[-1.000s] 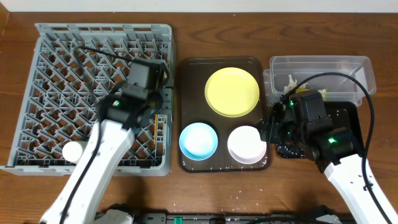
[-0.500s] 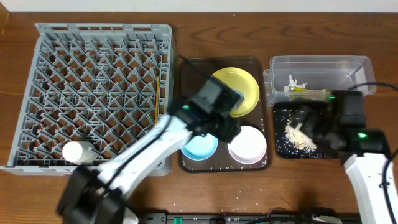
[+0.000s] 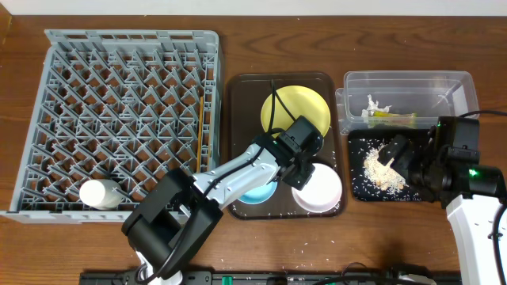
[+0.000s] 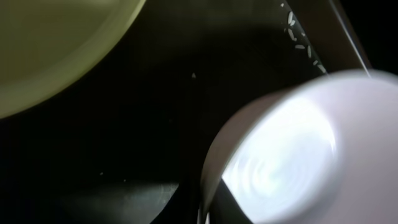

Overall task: Sort waste into correct bins and load items into the dishwasher
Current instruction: 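Reach the left gripper to the white bowl and grasp its rim, then carry the white bowl left and lower it into the dish rack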

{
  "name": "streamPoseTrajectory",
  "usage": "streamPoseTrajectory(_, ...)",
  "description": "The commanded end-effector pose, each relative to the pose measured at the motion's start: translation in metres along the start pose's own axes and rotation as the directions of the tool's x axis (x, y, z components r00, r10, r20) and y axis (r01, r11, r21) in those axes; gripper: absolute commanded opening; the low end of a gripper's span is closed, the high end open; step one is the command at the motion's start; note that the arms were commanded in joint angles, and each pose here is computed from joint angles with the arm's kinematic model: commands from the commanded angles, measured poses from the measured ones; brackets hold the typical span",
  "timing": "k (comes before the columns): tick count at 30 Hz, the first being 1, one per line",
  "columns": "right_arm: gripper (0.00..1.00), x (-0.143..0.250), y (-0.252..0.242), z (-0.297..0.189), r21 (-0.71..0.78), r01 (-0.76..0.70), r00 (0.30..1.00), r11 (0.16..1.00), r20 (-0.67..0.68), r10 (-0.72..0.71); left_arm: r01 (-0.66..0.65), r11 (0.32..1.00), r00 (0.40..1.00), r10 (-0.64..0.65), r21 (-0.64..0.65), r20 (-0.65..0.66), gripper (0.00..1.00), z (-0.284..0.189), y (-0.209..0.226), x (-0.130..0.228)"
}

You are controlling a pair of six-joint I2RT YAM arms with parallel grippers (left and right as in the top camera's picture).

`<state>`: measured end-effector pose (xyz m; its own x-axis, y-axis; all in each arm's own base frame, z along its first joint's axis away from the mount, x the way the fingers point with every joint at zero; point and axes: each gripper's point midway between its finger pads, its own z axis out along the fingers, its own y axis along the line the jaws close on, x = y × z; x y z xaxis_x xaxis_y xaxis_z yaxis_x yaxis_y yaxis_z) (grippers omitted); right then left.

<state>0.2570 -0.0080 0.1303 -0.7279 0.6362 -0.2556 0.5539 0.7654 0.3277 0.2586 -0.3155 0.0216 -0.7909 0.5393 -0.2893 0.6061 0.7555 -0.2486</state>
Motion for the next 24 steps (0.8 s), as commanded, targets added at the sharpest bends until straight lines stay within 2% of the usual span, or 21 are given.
streamPoseTrajectory(1,0.99,-0.002,-0.001,-0.002,-0.002,0.002,1.0,1.0,0.003,-0.002,0.011,1.0,0.998,-0.009,-0.02,0.058,0.08,-0.023,-0.002,-0.02)
streamPoseTrajectory(4,0.99,-0.002,-0.001,-0.002,-0.002,0.002,1.0,1.0,0.004,-0.002,0.019,1.0,0.993,-0.016,-0.02,0.121,0.08,-0.064,-0.004,-0.036)
streamPoseTrajectory(6,0.99,-0.002,-0.001,-0.002,-0.003,0.002,1.0,1.0,0.004,-0.002,0.045,0.997,0.983,-0.032,-0.069,0.179,0.07,-0.096,0.008,-0.045)
streamPoseTrajectory(7,0.99,-0.002,-0.001,-0.002,-0.002,0.002,1.0,1.0,0.004,-0.002,0.079,0.988,0.973,-0.047,-0.133,0.226,0.08,-0.119,0.023,-0.048)
streamPoseTrajectory(9,0.99,-0.002,-0.001,-0.002,-0.003,0.002,1.0,1.0,0.004,-0.002,0.163,0.928,0.944,-0.049,-0.334,0.326,0.07,-0.165,0.065,-0.049)
streamPoseTrajectory(12,0.99,-0.003,-0.001,-0.002,-0.004,0.002,1.0,1.0,0.007,-0.002,0.249,0.761,0.923,0.001,-0.599,0.384,0.07,-0.223,0.119,-0.038)
streamPoseTrajectory(13,0.99,-0.003,-0.001,-0.002,-0.004,0.003,1.0,1.0,0.007,-0.002,0.282,0.643,0.926,0.011,-0.712,0.377,0.07,-0.248,0.145,-0.026)
streamPoseTrajectory(15,0.99,-0.003,-0.001,-0.002,-0.005,0.002,1.0,1.0,0.007,-0.002,0.334,0.47,0.929,-0.018,-0.817,0.37,0.07,-0.277,0.18,-0.008)
streamPoseTrajectory(17,0.99,-0.003,-0.001,-0.002,-0.004,0.003,1.0,1.0,0.006,-0.003,0.38,0.325,0.923,-0.066,-0.866,0.38,0.07,-0.298,0.213,0.009)
streamPoseTrajectory(23,0.99,-0.003,-0.001,-0.002,-0.004,0.003,1.0,1.0,0.007,-0.002,0.431,0.089,0.891,-0.197,-0.898,0.408,0.07,-0.324,0.279,0.045)
streamPoseTrajectory(24,0.99,-0.003,-0.001,-0.002,-0.004,0.002,1.0,1.0,0.007,-0.002,0.426,0.033,0.885,-0.223,-0.904,0.409,0.07,-0.327,0.293,0.052)
